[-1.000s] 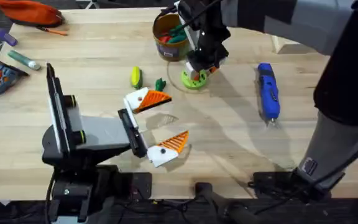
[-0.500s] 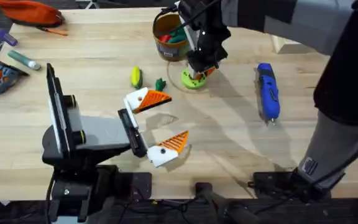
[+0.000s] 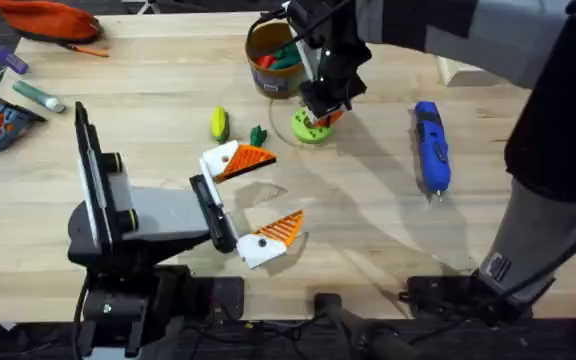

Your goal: Pick up the gripper from the table and insert it into the empty holder that is missing its gripper. Then pick up a screw, insert it into the mounting hole, and use the screwdriver to tighten it. Finally, clean up the table by picking up the vegetable and placing it into the bucket.

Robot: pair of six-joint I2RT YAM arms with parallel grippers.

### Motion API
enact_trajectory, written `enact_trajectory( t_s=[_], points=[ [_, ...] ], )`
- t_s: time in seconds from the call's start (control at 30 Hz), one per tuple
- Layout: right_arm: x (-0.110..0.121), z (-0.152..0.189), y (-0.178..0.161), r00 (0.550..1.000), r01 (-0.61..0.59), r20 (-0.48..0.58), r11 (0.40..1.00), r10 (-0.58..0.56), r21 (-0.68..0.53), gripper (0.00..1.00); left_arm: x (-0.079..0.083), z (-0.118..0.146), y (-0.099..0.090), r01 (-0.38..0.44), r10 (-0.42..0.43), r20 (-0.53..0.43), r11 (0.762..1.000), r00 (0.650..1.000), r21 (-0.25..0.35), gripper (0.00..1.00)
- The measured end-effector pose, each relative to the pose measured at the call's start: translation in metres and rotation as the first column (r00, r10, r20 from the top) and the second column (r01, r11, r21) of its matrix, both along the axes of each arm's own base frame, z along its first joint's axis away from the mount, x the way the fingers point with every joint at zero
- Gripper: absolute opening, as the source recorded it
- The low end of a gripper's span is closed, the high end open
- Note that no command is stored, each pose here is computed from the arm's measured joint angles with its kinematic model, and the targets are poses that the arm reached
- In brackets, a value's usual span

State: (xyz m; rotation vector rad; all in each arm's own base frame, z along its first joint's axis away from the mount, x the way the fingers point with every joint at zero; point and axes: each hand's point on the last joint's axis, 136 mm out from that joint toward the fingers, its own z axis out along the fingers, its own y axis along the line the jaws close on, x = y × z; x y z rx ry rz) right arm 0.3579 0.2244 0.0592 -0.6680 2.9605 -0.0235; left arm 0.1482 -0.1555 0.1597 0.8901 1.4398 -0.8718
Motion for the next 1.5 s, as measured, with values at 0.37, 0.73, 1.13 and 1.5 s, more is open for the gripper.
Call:
enact_trajectory(
  t_s=[0.37, 0.73, 1.13, 1.5],
  points=[
    [0.000, 0.000, 0.000, 1.000, 0.000, 0.000, 1.000, 0.000, 0.000, 0.006, 0.000, 0.000, 0.000, 0.000, 0.000, 0.000, 1.000, 1.000, 0.000, 0.985],
    [0.000, 0.000, -0.001, 1.000, 0.002, 0.000, 1.000, -0.002, 0.000, 0.006, 0.000, 0.000, 0.000, 0.000, 0.000, 0.000, 1.000, 1.000, 0.000, 0.985],
    [0.003, 0.006, 0.001, 1.000, 0.002, 0.009, 1.000, -0.002, 0.006, 0.006, 0.000, 0.000, 0.000, 0.000, 0.000, 0.000, 1.000, 1.000, 0.000, 0.985],
    [0.008, 0.021, 0.004, 1.000, 0.002, 0.026, 1.000, -0.002, 0.017, 0.006, 0.000, 0.000, 0.000, 0.000, 0.000, 0.000, 1.000, 1.000, 0.000, 0.985]
  ],
)
